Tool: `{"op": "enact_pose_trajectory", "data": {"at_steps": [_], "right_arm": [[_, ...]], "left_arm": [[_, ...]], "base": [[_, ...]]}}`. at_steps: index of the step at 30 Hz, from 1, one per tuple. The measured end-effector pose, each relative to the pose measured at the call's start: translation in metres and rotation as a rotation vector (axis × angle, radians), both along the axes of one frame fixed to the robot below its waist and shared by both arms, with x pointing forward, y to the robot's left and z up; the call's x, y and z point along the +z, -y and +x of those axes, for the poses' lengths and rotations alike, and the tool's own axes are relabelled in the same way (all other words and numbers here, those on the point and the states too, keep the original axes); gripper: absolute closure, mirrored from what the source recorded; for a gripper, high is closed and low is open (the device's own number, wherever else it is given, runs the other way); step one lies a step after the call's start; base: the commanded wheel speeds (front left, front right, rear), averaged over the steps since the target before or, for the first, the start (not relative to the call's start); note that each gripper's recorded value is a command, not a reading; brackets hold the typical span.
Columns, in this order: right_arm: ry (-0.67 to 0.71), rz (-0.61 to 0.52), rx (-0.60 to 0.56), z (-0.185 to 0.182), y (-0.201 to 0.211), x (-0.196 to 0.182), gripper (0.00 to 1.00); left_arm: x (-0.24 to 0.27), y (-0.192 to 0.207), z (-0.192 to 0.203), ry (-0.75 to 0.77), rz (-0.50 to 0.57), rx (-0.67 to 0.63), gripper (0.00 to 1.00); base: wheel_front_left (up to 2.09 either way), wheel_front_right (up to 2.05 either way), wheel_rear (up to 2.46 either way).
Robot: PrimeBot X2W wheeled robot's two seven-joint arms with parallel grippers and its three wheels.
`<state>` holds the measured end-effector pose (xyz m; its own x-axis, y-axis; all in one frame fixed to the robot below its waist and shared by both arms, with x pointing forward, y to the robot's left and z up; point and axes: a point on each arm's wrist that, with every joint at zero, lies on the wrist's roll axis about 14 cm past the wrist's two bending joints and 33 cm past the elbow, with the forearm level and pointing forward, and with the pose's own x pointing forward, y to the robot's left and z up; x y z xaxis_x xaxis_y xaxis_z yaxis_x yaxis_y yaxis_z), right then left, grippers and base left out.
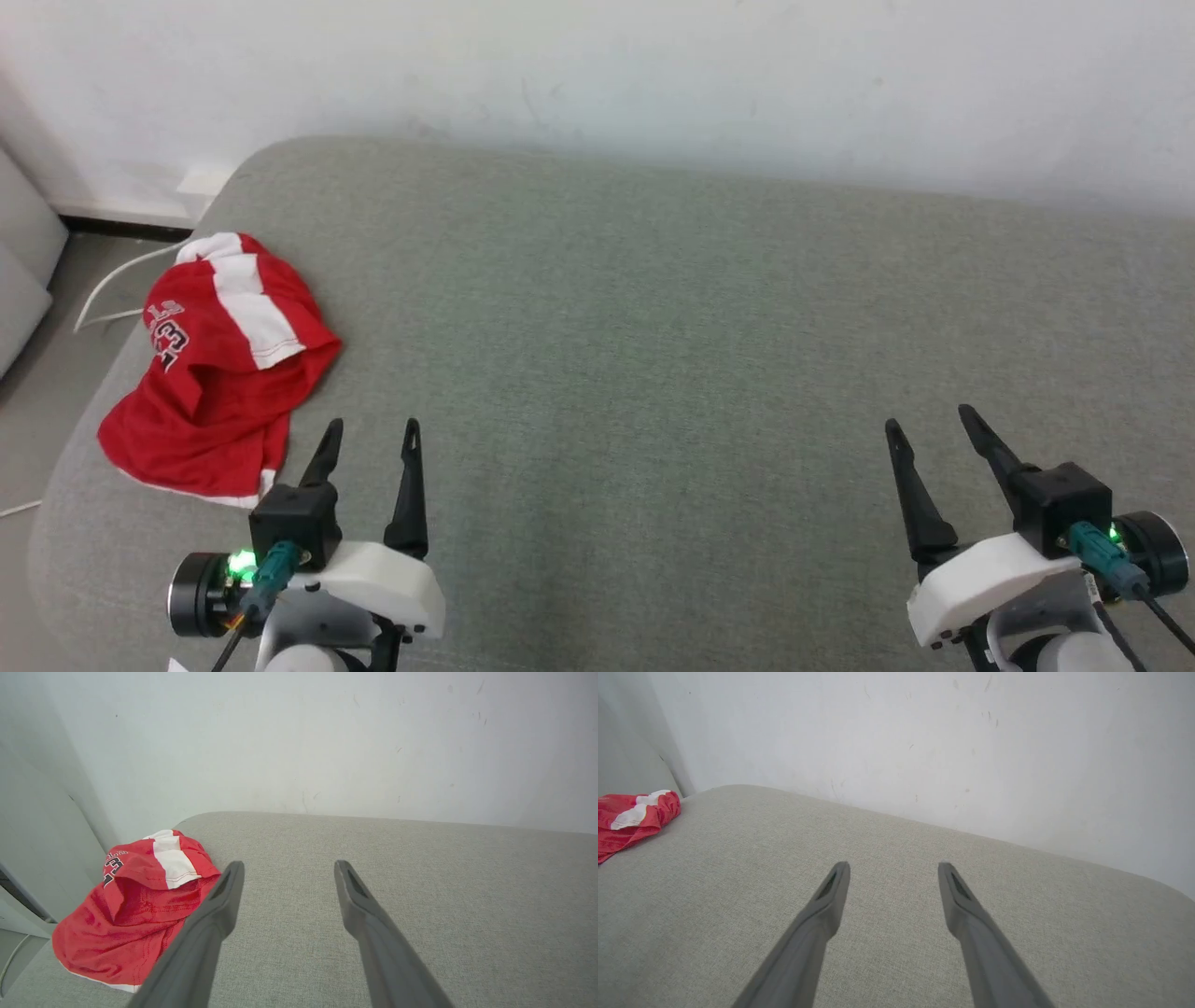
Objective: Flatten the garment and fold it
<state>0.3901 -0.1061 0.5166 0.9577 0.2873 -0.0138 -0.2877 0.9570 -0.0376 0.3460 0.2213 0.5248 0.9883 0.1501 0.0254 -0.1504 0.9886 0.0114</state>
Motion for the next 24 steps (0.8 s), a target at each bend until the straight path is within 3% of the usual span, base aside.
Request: {"op": "enact_pose_trajectory", "data": {"at_steps": [24], "right_arm": [[0.020,0.016,0.137,0.015,-0.050,0.002,0.00]], "left_arm": [[-0.004,-0.038,-0.028,0.018,-0.021,0.147,0.00]], "base": [[0.00,0.00,0.00]]}}
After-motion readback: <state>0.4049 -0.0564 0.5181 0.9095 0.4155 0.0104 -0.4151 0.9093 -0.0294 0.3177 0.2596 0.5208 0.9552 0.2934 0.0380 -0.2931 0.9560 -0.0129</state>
